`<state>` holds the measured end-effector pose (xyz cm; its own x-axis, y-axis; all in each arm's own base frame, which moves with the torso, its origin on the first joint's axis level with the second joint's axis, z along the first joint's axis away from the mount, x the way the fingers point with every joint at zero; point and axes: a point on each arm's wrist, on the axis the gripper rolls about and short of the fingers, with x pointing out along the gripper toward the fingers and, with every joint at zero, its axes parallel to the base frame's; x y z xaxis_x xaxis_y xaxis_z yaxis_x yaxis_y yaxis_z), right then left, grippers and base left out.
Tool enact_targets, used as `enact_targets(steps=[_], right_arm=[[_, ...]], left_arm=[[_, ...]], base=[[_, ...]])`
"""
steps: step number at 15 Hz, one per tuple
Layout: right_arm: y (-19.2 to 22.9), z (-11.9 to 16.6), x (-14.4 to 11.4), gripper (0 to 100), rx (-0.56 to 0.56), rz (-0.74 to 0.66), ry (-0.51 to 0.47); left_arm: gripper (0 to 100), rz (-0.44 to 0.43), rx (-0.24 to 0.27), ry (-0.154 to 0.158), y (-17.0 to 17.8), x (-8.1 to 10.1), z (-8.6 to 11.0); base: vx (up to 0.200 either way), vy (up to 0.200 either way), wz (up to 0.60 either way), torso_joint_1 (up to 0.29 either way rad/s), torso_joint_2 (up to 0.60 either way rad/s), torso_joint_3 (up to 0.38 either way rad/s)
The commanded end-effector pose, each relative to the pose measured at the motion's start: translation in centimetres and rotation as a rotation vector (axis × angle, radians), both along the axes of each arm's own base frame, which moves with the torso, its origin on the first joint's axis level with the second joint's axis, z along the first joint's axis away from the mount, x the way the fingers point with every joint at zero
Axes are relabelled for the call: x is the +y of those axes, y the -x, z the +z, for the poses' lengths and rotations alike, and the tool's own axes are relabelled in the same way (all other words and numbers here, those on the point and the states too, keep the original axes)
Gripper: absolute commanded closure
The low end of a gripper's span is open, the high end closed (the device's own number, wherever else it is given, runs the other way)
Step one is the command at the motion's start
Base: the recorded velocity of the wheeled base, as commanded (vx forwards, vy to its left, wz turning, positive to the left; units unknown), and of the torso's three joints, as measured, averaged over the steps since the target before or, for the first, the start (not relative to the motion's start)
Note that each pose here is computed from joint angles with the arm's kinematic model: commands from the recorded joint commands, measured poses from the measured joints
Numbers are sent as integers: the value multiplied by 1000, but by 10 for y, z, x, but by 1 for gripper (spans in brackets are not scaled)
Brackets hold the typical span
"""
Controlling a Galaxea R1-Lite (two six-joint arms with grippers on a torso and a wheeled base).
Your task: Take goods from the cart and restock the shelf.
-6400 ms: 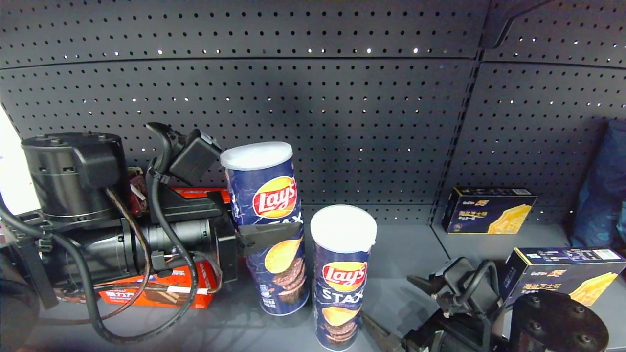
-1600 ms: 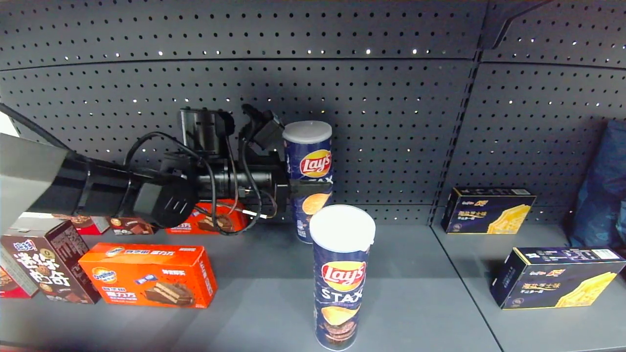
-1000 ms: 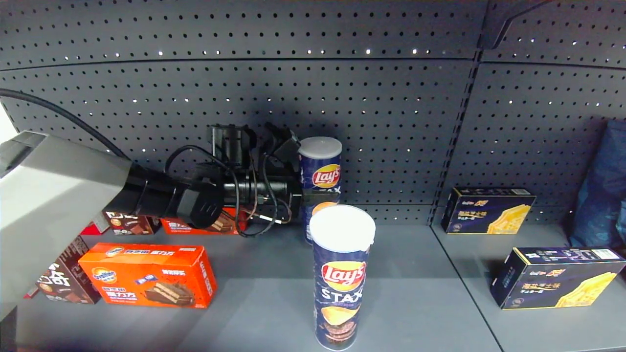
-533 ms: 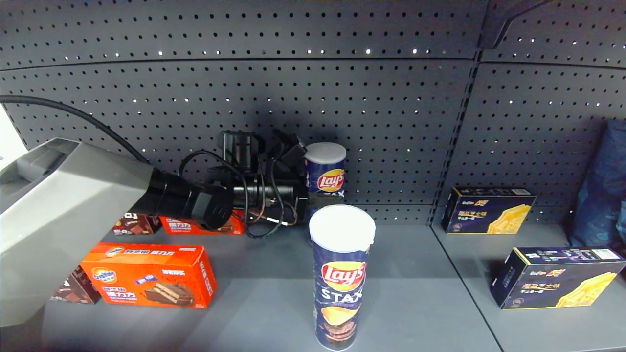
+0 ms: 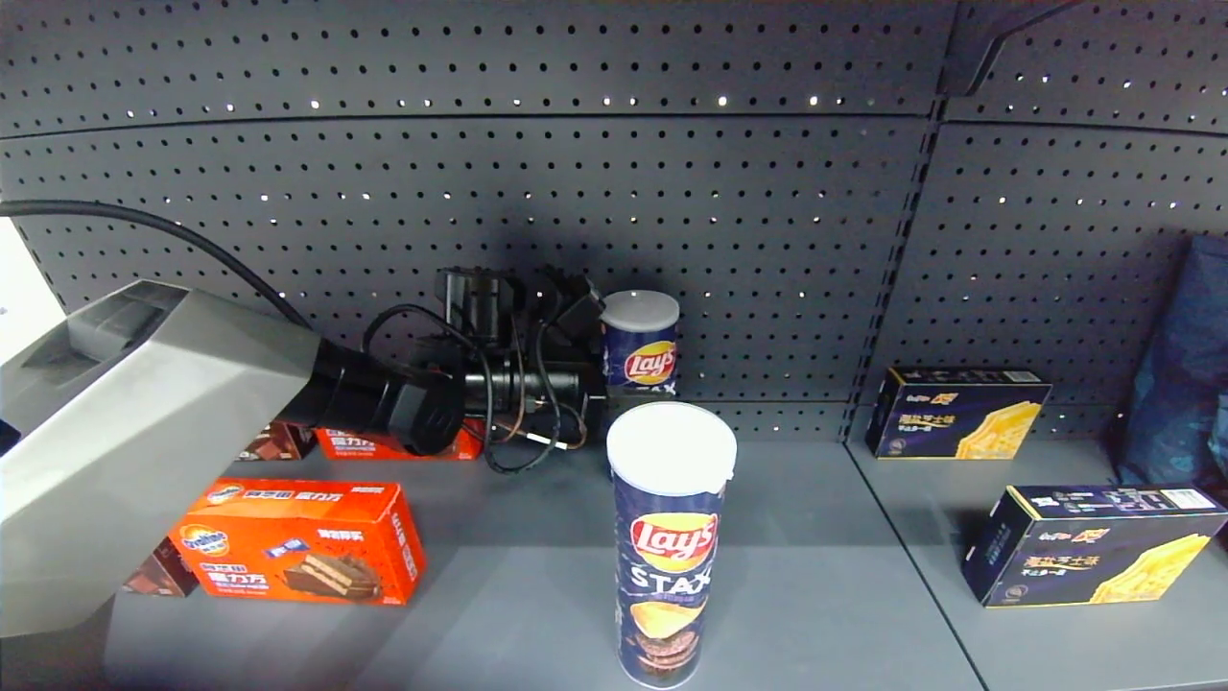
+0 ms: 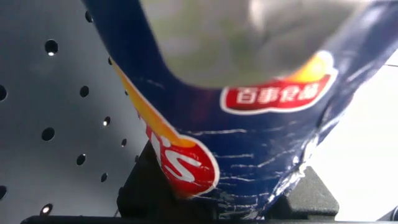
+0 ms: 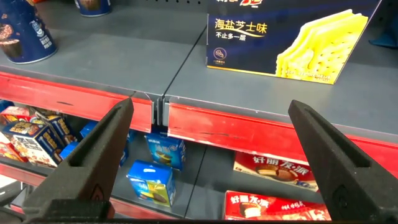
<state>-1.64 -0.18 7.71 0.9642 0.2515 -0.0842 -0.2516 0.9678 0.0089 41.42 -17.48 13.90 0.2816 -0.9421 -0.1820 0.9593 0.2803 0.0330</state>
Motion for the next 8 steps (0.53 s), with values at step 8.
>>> enact_targets(steps=[8], right_arm=[[0, 0, 0, 0, 1, 1, 1]], left_arm=[[0, 17, -47, 15, 2, 9, 6]], base=[[0, 0, 0, 0, 0, 0]])
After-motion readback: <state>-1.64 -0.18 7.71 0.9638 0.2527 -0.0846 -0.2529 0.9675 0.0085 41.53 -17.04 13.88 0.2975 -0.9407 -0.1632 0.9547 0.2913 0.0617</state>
